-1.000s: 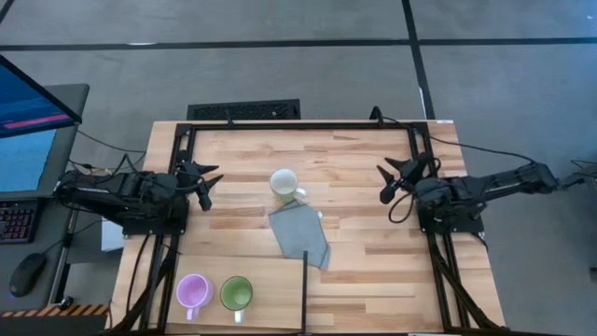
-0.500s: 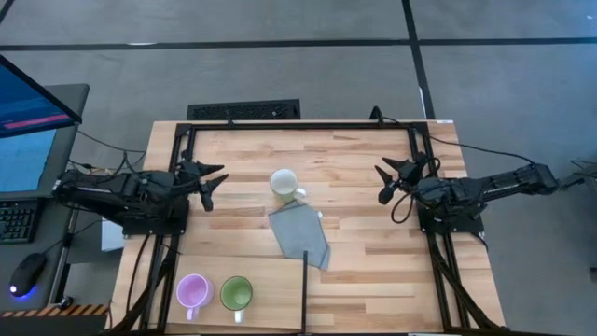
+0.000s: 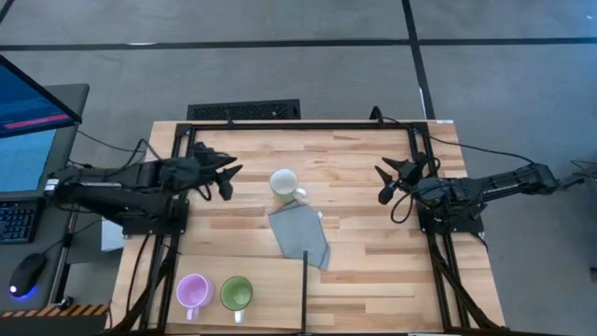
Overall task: Stack small to large cups/mugs on shelf
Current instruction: Put the white mug onto the shelf
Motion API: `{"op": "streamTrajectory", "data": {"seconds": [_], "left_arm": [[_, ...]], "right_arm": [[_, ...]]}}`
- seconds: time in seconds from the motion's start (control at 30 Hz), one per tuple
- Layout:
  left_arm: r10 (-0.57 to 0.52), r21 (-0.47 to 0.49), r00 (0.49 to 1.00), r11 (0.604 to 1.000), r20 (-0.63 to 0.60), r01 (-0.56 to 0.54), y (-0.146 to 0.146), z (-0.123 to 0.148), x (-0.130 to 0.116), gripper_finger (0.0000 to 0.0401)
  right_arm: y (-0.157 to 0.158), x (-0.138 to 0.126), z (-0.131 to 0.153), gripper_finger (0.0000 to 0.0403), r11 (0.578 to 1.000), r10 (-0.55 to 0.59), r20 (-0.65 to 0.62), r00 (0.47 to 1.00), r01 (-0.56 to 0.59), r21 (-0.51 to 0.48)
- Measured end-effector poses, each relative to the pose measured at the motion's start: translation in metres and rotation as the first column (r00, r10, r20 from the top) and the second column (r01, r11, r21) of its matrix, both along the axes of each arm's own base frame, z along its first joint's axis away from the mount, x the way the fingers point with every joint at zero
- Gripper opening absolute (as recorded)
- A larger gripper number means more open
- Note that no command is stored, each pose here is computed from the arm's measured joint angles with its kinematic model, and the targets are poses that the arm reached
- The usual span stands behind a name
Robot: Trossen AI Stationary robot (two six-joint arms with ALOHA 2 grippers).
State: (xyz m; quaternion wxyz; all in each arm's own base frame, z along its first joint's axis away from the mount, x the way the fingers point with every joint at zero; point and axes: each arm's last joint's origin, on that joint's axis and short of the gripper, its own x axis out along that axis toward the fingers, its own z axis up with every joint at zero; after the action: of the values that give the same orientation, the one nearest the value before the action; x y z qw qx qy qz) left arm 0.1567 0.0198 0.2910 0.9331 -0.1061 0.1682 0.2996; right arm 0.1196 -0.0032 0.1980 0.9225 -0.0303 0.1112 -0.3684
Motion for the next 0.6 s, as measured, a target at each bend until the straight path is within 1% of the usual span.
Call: {"op": "streamTrajectory", "data": {"seconds": [0.23, 0.6], "left_arm": [[-0.013, -0.159, 0.993, 0.987, -0.120, -0.007, 0.014, 0.009, 0.036, 0.0138], [0.015, -0.312, 0.964, 0.945, -0.265, -0.100, 0.038, 0.012, 0.092, 0.0138]], "right_arm": [[0.000, 0.000, 0.000, 0.0185, 1.000, 0.000, -0.003, 1.000, 0.000, -0.001], [0.000, 0.000, -0.001, 0.0184, 1.000, 0.001, -0.012, 1.000, -0.001, -0.002]]}}
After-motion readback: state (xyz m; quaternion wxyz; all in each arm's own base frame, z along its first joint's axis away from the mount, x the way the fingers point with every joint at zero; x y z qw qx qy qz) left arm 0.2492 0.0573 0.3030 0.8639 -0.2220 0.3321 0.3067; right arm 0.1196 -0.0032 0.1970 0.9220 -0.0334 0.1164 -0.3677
